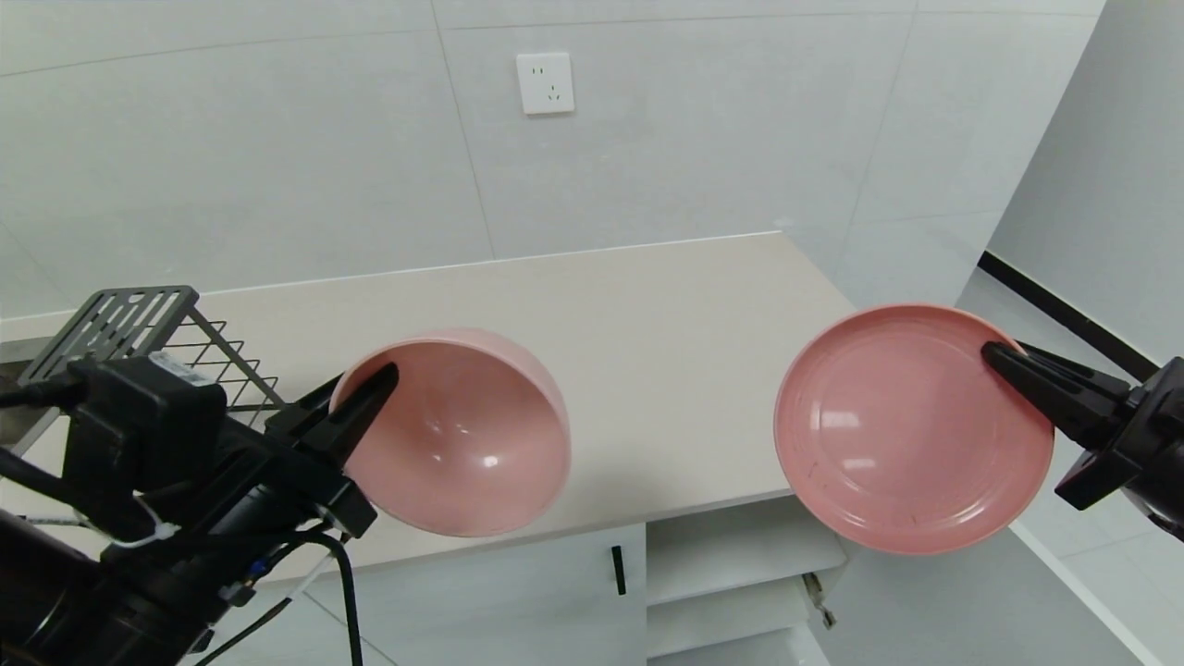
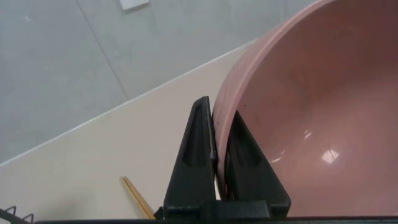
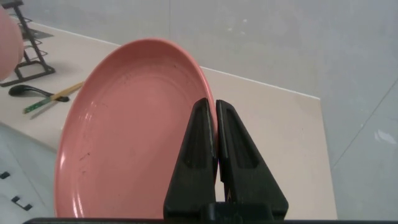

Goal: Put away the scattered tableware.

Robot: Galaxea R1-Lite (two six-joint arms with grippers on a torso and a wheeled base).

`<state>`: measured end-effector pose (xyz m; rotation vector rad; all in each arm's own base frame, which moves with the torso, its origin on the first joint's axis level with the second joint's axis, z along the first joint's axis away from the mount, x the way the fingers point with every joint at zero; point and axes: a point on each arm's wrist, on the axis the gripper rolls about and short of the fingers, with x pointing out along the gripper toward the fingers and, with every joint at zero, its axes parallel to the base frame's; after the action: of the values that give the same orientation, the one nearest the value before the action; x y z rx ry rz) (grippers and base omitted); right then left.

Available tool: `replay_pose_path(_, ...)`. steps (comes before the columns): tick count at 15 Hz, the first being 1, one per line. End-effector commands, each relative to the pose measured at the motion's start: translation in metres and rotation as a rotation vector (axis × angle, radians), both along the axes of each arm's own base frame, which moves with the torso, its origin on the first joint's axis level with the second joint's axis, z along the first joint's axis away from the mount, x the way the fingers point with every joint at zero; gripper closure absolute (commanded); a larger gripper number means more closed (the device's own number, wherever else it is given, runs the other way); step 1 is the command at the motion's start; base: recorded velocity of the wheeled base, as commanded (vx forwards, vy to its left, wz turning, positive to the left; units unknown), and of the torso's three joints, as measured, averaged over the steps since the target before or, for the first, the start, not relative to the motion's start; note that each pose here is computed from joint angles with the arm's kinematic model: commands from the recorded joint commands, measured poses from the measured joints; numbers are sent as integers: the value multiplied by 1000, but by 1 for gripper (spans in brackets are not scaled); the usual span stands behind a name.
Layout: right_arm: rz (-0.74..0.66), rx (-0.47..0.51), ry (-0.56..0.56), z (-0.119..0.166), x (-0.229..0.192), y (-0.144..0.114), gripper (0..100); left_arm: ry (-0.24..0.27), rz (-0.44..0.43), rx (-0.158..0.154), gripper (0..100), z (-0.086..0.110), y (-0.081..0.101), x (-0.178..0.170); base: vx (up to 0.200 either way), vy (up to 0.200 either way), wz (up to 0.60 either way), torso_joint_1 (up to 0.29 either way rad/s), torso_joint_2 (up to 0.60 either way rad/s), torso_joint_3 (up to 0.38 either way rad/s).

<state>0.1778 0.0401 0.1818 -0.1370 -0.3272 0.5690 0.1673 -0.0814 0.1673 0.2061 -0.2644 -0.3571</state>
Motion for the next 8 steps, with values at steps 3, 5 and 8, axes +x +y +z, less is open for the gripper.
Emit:
replay_pose_path(3,0,-1,6,-1,1,0,100,54,-41,28,100,-13,-3,-11,-133,0,0,8,5,0)
replay_pose_path(5,0,-1,6,-1,1,0,100,63,-47,15,100,-13,-2,-13,-200,0,0,2,5,5)
replay_pose_path(8,0,-2,11,-2,1,0,100,72,-51,-3,100,-14,-3,-12,-67,0,0,2,1,2)
